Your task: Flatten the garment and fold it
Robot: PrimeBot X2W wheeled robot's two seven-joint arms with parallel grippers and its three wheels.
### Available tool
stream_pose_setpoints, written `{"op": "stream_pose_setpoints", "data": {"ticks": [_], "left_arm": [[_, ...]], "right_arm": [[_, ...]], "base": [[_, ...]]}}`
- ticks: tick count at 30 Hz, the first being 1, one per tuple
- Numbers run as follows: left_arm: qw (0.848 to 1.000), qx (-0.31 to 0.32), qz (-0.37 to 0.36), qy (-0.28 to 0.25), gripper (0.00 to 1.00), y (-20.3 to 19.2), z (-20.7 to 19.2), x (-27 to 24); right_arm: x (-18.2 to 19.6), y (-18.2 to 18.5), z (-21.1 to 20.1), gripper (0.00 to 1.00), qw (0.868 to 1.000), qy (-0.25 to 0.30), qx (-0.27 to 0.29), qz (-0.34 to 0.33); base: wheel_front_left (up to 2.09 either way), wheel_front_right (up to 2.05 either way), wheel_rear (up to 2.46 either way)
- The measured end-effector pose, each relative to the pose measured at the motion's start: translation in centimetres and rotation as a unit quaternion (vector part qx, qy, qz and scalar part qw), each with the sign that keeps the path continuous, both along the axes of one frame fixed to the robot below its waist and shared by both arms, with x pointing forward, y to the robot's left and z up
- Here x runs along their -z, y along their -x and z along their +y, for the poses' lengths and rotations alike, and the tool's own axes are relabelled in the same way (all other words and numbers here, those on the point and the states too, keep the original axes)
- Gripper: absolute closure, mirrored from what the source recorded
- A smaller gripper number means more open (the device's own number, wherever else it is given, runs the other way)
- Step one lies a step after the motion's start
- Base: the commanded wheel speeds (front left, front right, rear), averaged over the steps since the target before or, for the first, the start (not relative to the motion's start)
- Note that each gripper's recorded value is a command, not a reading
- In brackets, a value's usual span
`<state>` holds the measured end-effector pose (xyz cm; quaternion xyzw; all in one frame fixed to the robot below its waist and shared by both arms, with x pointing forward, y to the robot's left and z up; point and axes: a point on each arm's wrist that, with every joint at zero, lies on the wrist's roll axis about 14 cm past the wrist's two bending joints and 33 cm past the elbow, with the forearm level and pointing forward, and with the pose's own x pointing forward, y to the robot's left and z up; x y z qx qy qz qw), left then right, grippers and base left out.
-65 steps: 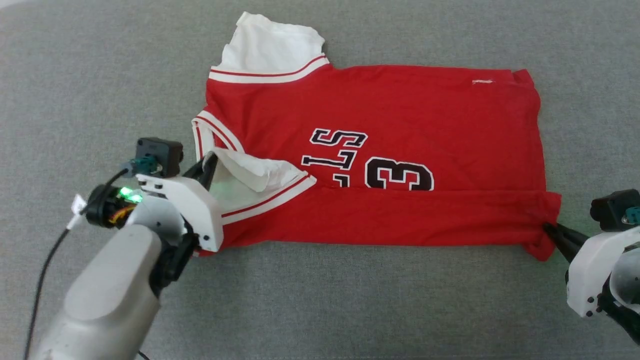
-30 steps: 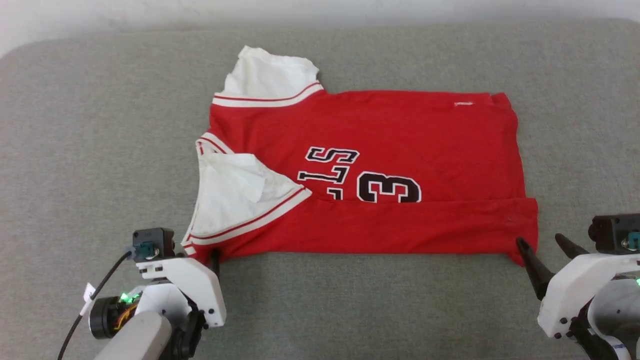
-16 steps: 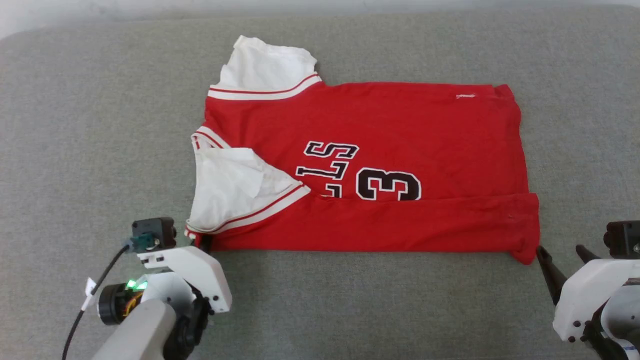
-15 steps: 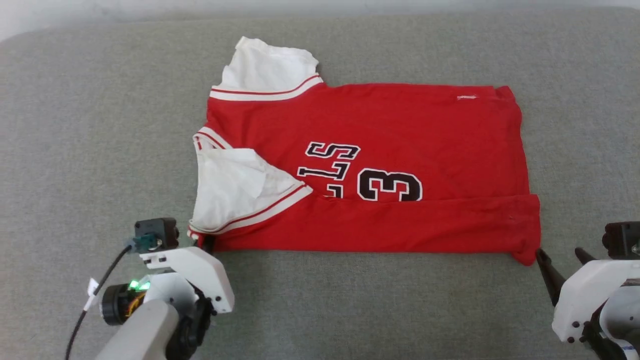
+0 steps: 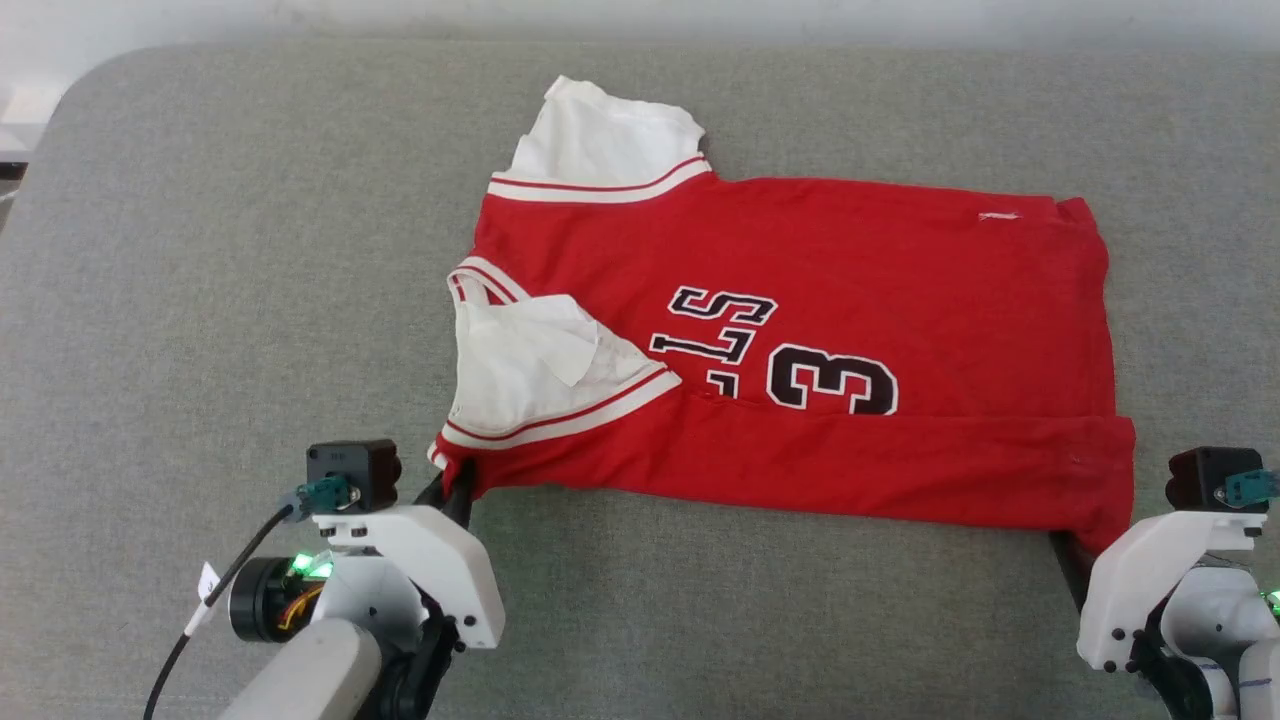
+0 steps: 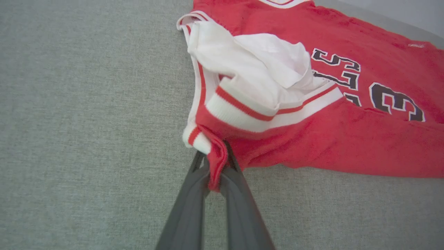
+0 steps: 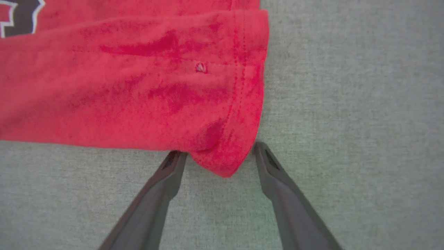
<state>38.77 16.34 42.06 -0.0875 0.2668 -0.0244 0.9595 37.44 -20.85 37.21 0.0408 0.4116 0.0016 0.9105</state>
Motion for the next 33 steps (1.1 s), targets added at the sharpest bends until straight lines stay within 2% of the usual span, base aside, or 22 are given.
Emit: {"op": "stream_pose_setpoints", "data": {"ticks": [3, 4, 5, 6, 13, 20, 26, 33], "left_arm": [[1.000, 0.000, -0.004, -0.003, 1.00, -0.1, 0.1, -0.3], [1.000, 0.000, -0.003, -0.004, 1.00, 0.0, 0.1, -0.3], [1.000, -0.002, -0.002, -0.005, 1.00, 0.0, 0.2, -0.3], [1.000, -0.001, -0.002, -0.005, 1.00, 0.0, 0.2, -0.4], [1.000, 0.004, 0.000, -0.010, 1.00, 0.7, 0.3, -0.5], [1.000, 0.002, 0.000, -0.015, 1.00, 2.5, 0.9, -0.9], [0.998, 0.016, 0.058, 0.002, 1.00, 6.4, 0.2, 0.8], [0.993, 0.027, 0.114, 0.020, 1.00, 9.4, -1.1, 3.1]], "right_arm": [[0.8, 0.0, -0.1, 0.00, 1.000, 0.006, -0.001, 0.009], [1.0, -0.1, 0.0, 0.30, 1.000, 0.006, -0.001, 0.009], [1.0, -0.2, 0.0, 0.72, 1.000, 0.005, 0.000, 0.007], [1.0, -0.4, -0.1, 1.00, 1.000, 0.005, 0.000, 0.005], [0.1, -0.5, -0.8, 1.00, 1.000, 0.011, 0.002, -0.012], [-2.5, 0.9, -2.8, 1.00, 0.999, 0.033, -0.008, -0.029], [-4.1, 3.6, -4.4, 1.00, 0.998, 0.052, -0.014, -0.019], [-2.8, 6.4, -4.6, 1.00, 0.999, 0.046, -0.009, 0.022]], "base": [[0.00, 0.00, 0.00], [0.00, 0.00, 0.00], [0.00, 0.00, 0.00], [0.00, 0.00, 0.00], [0.00, 0.00, 0.00], [0.00, 0.00, 0.00], [0.00, 0.00, 0.00], [0.00, 0.00, 0.00]]}}
